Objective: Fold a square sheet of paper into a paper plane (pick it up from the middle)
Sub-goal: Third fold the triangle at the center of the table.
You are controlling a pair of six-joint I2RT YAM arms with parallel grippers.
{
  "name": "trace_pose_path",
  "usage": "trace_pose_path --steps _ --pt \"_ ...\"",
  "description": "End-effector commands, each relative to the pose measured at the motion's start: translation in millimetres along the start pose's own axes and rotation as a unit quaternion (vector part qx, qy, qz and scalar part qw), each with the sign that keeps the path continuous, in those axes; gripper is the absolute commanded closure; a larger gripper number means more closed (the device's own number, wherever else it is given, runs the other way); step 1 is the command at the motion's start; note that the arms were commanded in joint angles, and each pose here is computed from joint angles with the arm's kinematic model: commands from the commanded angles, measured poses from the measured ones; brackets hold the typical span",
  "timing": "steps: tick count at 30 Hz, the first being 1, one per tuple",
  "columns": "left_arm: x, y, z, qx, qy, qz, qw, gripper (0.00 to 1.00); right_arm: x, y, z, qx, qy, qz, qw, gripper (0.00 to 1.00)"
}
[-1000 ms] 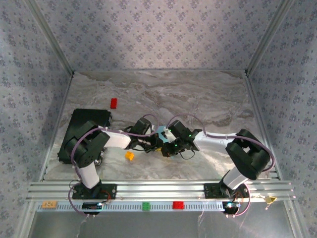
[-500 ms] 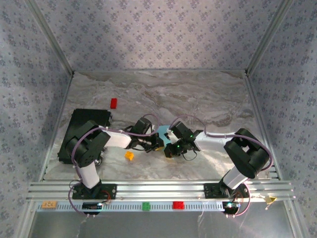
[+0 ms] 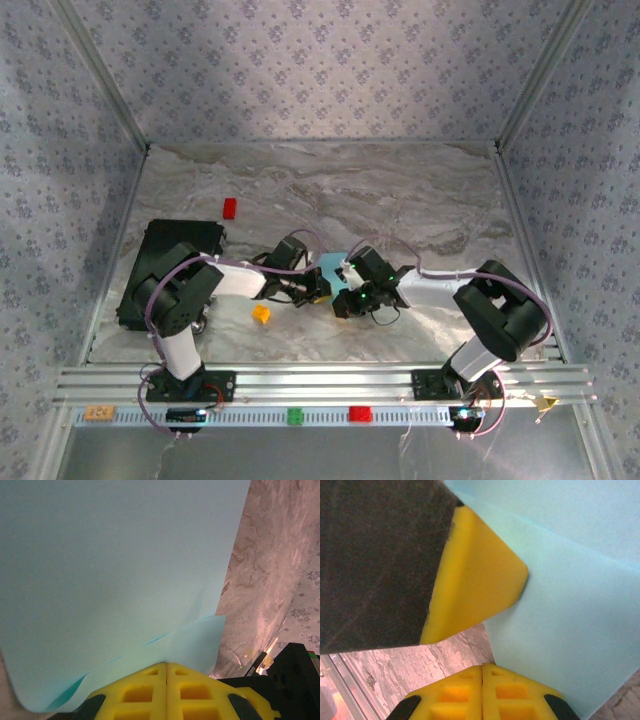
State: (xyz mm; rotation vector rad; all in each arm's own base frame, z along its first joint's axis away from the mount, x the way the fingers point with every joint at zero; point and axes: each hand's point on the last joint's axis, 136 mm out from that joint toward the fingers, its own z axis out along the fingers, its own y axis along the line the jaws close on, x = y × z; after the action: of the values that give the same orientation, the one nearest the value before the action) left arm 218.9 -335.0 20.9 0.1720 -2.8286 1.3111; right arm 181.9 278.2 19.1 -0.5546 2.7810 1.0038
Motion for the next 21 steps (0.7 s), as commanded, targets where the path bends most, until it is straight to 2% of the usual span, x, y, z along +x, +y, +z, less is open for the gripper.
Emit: trace_pose_path --steps 1,21 --pt "3 24 5 -0.044 0.005 -0.015 0.999 1.0 16 -13 -1 0.016 0.015 0.026 0.999 0.92" --pt "3 34 7 -0.06 0.008 -0.027 0.998 1.0 47 -33 -10 0.031 0.001 0.07 0.997 0.91"
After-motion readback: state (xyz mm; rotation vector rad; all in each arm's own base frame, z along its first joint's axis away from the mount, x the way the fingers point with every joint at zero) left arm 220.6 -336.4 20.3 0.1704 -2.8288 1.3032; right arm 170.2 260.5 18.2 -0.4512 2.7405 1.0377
